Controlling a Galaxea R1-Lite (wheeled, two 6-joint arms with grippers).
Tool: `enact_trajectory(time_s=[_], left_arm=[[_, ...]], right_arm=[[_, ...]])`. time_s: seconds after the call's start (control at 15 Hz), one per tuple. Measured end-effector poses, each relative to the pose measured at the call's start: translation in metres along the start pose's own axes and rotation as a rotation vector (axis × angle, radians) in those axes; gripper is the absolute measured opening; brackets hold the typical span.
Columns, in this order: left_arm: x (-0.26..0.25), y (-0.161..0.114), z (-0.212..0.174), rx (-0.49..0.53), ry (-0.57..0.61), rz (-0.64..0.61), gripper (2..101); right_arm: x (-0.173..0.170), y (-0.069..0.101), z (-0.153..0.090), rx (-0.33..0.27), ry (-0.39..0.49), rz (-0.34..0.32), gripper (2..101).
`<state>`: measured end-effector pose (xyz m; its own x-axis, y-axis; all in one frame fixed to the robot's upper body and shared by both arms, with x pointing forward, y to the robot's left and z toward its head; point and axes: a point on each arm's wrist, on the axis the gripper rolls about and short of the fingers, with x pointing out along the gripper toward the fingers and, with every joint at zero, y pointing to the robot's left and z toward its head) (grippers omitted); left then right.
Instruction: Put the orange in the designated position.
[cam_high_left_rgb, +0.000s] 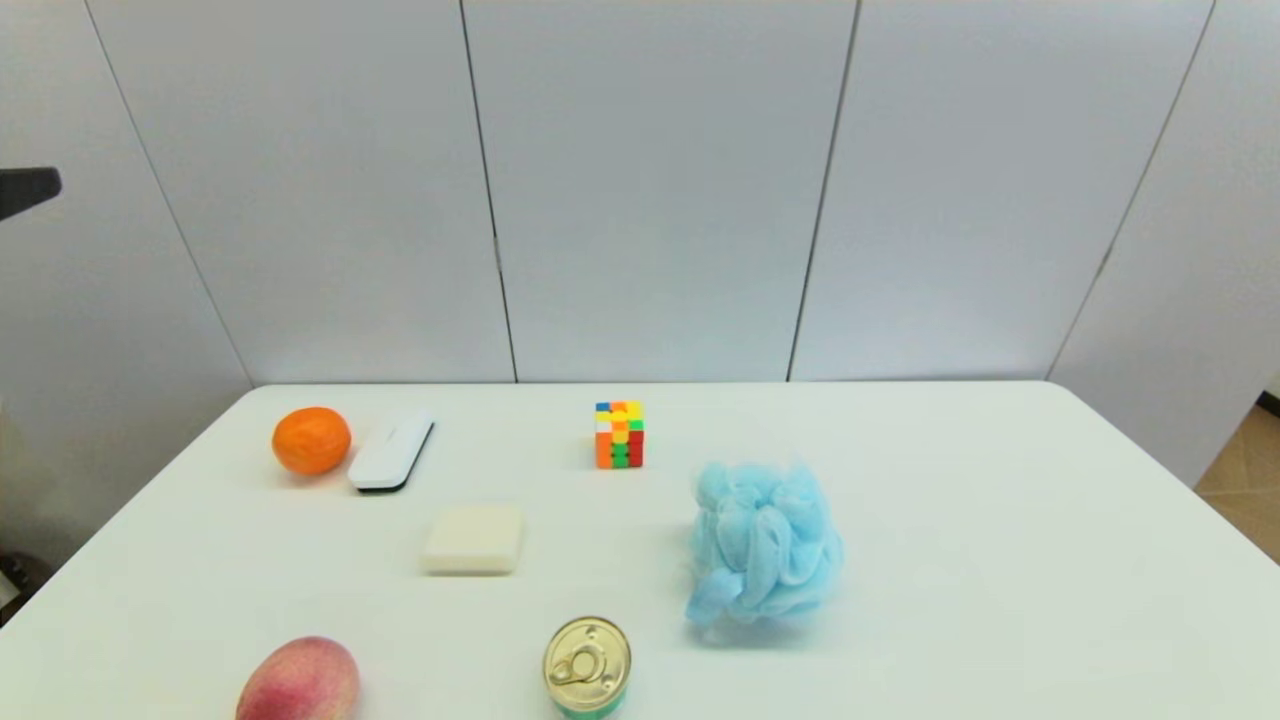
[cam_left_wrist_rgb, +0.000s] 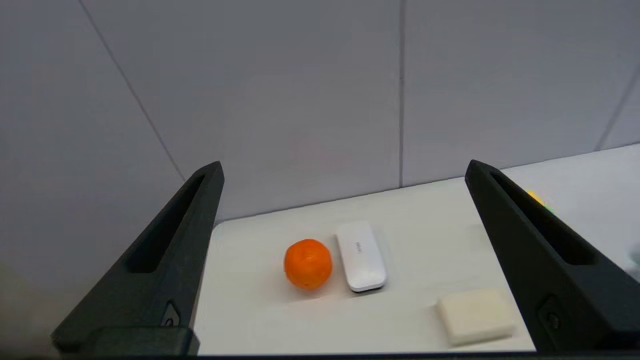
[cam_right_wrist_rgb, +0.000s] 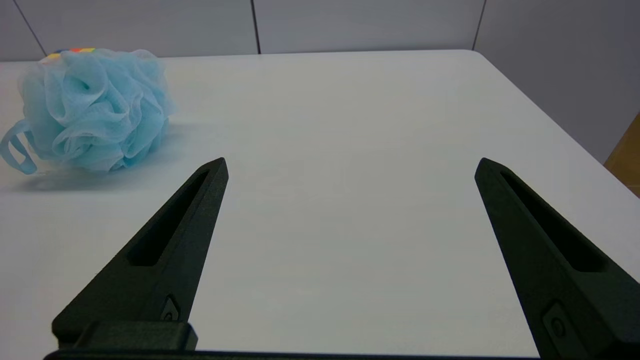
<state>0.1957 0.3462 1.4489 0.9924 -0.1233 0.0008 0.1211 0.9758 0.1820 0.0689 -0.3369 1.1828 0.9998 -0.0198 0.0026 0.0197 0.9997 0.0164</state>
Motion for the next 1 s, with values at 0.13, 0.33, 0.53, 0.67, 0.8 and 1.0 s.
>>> enact_trajectory(time_s=[0.13,0.33,0.53,0.67,0.8,1.0], left_arm=[[-0.027,-0.012,-0.006,0.012,-0.039,-0.021,97.7],[-0.058,-0.025,-0.015,0.026,-0.097,-0.050,97.7],[-0.083,-0.033,-0.021,0.045,-0.153,-0.066,97.7],[-0.099,-0.038,-0.032,0.046,-0.164,-0.084,97.8],[-0.110,-0.043,-0.049,0.040,-0.160,-0.124,97.8],[-0.124,-0.050,-0.079,0.034,-0.153,-0.154,97.8]], right_arm=[[0.000,0.000,0.000,0.000,0.000,0.000,98.0],[0.000,0.000,0.000,0.000,0.000,0.000,98.0],[0.000,0.000,0.000,0.000,0.000,0.000,98.0],[0.000,0.000,0.000,0.001,0.000,0.000,98.0],[0.000,0.000,0.000,0.000,0.000,0.000,98.0],[0.000,0.000,0.000,0.000,0.000,0.000,98.0]])
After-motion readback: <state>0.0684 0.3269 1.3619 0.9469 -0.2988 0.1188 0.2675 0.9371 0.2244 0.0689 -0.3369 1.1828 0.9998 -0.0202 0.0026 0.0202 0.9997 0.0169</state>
